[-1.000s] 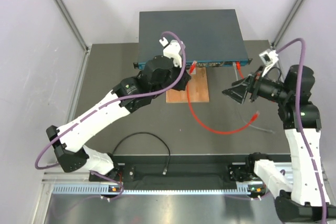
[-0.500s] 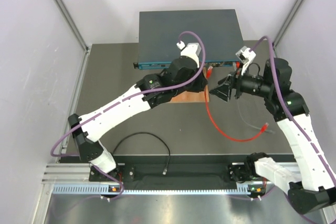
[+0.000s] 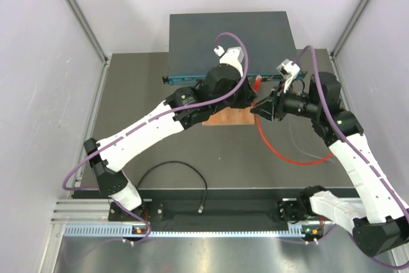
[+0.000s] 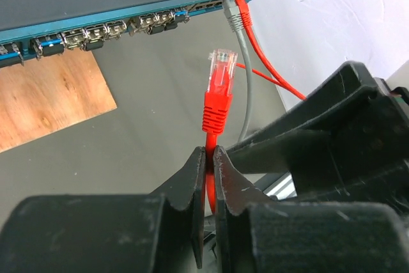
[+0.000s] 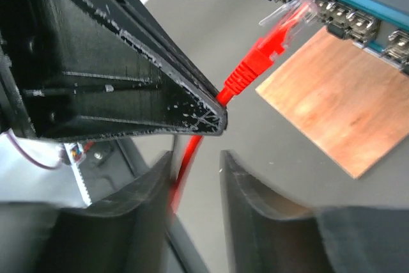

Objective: Insert the plug into the switch port

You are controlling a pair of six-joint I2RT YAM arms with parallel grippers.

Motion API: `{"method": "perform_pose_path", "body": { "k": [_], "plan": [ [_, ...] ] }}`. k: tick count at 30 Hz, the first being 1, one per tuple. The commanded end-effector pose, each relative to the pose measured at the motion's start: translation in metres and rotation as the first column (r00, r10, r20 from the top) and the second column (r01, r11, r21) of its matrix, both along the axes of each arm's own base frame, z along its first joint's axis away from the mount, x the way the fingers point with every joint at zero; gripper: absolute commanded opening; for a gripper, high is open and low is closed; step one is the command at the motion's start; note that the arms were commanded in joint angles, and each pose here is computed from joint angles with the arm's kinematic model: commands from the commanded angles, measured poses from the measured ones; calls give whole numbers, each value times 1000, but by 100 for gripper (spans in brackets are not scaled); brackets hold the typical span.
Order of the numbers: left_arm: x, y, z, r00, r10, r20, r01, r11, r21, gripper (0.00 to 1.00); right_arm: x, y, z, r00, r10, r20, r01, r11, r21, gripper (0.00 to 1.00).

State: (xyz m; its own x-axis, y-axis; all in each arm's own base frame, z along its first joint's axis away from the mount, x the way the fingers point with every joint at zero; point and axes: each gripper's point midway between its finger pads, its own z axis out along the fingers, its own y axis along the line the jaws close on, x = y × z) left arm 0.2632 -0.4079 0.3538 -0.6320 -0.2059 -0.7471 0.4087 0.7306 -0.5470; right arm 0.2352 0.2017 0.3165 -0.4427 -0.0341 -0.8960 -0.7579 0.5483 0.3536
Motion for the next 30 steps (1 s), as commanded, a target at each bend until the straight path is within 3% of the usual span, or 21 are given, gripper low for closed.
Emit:
{"method": "perform_pose_path", "body": {
  "k": [1,2,3,4,7,8,9,10,12,14,20,23,30],
  "plan": [
    [-3,-5,28,1000,-13,22,14,997,-80,0,5,7,19,997,9,71,-12,999,37,30],
    [-1,-2,26,1000,-6,21,7,997,-75,0,4,8,20,997,16,71,-19,999,38,22],
    [-1,-1,26,1000,-9,24,11,997,-77,2,2,9,21,997,28,75,-31,999,39,4],
    [-1,4,32,999,-9,34,12,996,-94,7,-1,9,24,996,45,80,-48,998,40,0],
    [-5,10,46,993,-85,77,95,985,-146,26,-19,13,28,984,153,87,-158,986,55,0],
    [-6,12,42,990,-110,88,122,981,-148,41,-26,15,31,979,185,81,-191,979,73,0],
    [-19,10,52,973,-201,117,220,958,-183,48,-27,13,33,979,187,84,-193,978,81,0],
    [-20,24,88,950,-207,235,265,932,-247,53,-29,12,36,978,190,91,-198,976,88,0],
    [-37,33,98,897,-301,324,395,873,-285,64,-35,12,43,973,211,95,-221,969,112,0],
    [-42,59,130,849,-267,457,444,829,-340,69,-45,13,50,961,251,114,-264,957,123,0],
    [-71,66,150,742,-384,549,606,735,-305,75,-73,12,56,927,345,145,-363,923,125,0],
    [-80,60,145,710,-441,550,663,683,-308,76,-80,10,55,921,358,151,-375,921,108,0],
    [-76,35,135,715,-510,478,692,615,-379,70,-93,7,52,911,378,164,-393,917,71,0]
  ]
}}
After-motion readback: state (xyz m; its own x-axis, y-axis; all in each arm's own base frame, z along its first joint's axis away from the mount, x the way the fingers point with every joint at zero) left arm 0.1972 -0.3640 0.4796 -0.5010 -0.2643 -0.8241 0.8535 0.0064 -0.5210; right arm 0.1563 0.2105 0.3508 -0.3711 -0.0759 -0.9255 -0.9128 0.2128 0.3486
